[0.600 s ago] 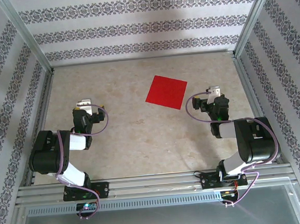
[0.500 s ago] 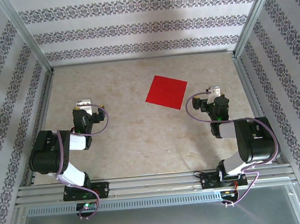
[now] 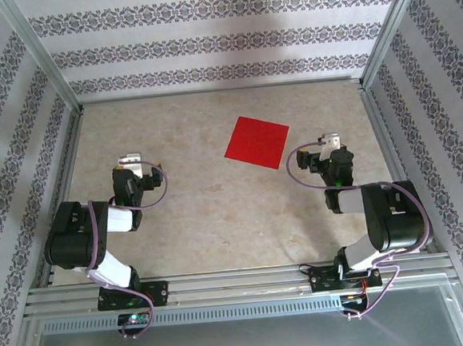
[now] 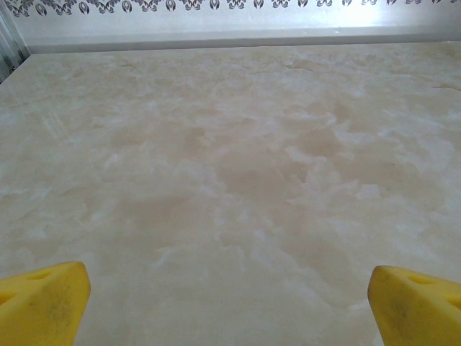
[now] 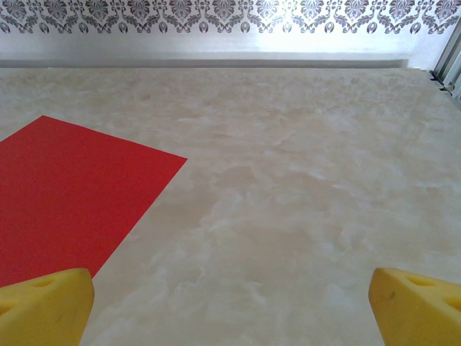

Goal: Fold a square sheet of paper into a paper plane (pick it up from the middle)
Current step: Move the square sheet of paper to the center of the table.

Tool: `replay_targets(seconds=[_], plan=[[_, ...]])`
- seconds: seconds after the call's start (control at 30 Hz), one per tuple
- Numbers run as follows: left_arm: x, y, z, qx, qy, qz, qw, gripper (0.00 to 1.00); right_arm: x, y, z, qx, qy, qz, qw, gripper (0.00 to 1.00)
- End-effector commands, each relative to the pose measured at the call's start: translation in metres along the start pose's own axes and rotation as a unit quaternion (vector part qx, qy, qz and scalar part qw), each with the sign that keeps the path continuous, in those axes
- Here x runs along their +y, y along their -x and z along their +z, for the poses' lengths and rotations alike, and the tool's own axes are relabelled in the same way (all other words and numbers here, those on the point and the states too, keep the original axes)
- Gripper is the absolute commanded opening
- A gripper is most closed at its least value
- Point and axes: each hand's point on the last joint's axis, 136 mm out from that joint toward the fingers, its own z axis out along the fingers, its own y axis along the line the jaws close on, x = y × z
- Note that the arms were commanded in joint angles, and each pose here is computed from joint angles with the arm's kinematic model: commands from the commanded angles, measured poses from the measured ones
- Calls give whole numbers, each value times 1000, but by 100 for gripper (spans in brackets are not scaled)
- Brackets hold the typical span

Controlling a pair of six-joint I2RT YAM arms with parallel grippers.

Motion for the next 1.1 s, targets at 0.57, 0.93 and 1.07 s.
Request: replay_targets(seconds=[0.57,0.93,1.07], plan=[[3,1,2,-2,3,3,1000,99,0,10,2,-15,13,7,1000,98],[33,63,-44,-27,82,-63,994,99,-14,71,-37,7,-94,88,992,98],[22,80,-63,11,49,-178,983,99,9,71,-37,58,-46,207,976,98]])
